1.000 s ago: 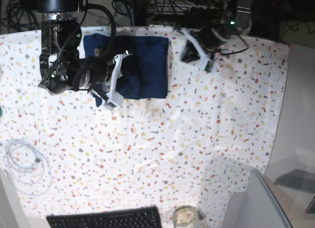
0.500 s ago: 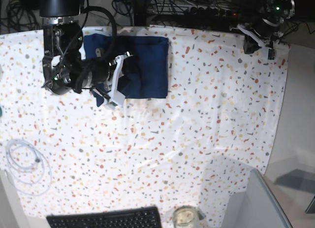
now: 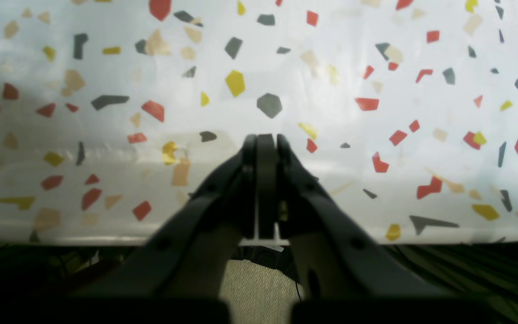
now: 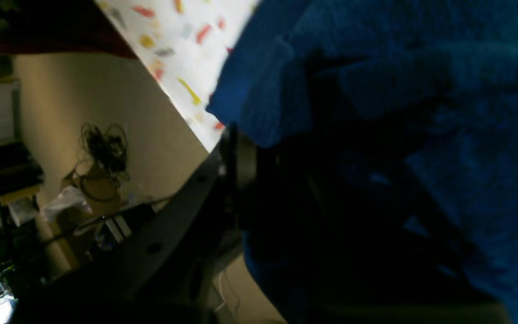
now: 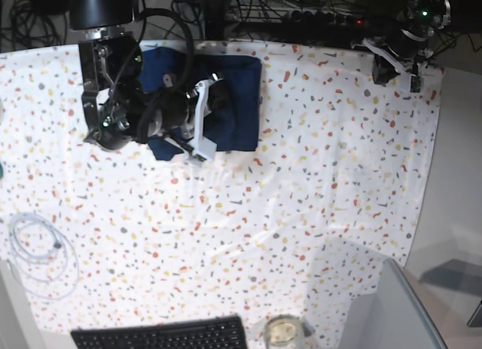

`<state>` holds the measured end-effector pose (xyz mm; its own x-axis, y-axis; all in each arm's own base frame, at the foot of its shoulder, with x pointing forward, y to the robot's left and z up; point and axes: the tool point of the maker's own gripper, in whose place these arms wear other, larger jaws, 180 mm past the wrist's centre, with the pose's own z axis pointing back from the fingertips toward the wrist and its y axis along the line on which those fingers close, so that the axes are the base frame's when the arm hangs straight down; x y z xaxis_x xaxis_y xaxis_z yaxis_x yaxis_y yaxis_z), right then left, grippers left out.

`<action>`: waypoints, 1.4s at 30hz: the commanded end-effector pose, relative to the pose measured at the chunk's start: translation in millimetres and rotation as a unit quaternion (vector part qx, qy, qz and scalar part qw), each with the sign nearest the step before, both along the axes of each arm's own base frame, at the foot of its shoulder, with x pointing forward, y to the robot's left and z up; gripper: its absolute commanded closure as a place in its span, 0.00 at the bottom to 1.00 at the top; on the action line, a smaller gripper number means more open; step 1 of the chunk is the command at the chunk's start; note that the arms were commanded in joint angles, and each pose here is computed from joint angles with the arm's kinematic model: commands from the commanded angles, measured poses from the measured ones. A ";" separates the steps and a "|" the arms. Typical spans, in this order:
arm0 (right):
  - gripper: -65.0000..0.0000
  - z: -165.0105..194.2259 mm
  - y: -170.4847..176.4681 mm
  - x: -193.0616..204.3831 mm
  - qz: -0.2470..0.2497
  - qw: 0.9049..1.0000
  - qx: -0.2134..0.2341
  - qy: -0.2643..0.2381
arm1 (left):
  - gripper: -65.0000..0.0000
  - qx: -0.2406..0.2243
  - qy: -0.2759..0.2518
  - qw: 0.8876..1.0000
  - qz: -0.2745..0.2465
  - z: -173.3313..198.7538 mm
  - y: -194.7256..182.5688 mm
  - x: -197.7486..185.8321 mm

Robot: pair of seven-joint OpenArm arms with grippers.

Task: Layout the t-shirt on the table in an organized manner, then fold the t-shirt properly
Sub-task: 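Press and tuck the folded bundle with the right gripper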

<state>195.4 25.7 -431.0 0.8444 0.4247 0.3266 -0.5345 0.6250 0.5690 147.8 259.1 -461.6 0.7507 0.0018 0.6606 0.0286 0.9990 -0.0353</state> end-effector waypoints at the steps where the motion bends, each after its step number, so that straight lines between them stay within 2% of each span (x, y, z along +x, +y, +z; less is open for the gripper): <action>1: 0.99 7.8 1.0 12.1 -0.007 1.000 0.010 -0.018 | 1.00 0.003 -0.016 1.000 -0.003 7.5 3.2 5.1; 8: 0.98 10.5 4.1 18.1 -0.018 0.999 0.020 -0.031 | 1.00 0.003 -0.016 1.000 -0.002 7.6 3.1 5.2; 10: 0.92 10.5 4.4 17.9 -0.018 0.999 0.020 -0.031 | 1.00 0.003 -0.016 1.000 -0.002 7.6 3.1 5.2; 16: 0.63 10.9 4.8 18.4 -0.017 0.999 0.021 -0.031 | 1.00 0.001 -0.006 1.000 0.001 1.4 4.3 -0.1; 22: 0.51 13.0 6.7 21.2 -0.015 0.999 0.022 -0.035 | 1.00 -0.001 -0.004 1.000 0.003 -0.3 4.5 -1.1; 28: 0.51 18.9 9.0 31.0 -0.014 0.998 0.025 -0.047 | 1.00 -0.001 -0.003 1.000 0.003 -0.5 4.5 -1.8; 31: 0.52 14.5 12.0 32.8 -0.010 0.999 0.025 -0.036 | 1.00 -0.001 -0.003 1.000 0.003 -0.5 4.5 -1.8; 36: 0.52 11.0 40.5 31.2 0.069 0.997 0.015 -0.031 | 1.00 -0.001 -0.003 1.000 0.003 -0.5 4.5 -1.8; 42: 0.52 29.2 70.8 39.1 0.130 0.989 0.016 -0.067 | 1.00 -0.001 -0.004 1.000 0.005 0.0 6.1 -1.8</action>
<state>222.6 83.4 -418.4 0.6690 0.6358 0.3850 -0.7297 0.4631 0.5030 140.7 261.7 -469.5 0.7670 0.0170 0.6414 0.0131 0.9990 -0.0421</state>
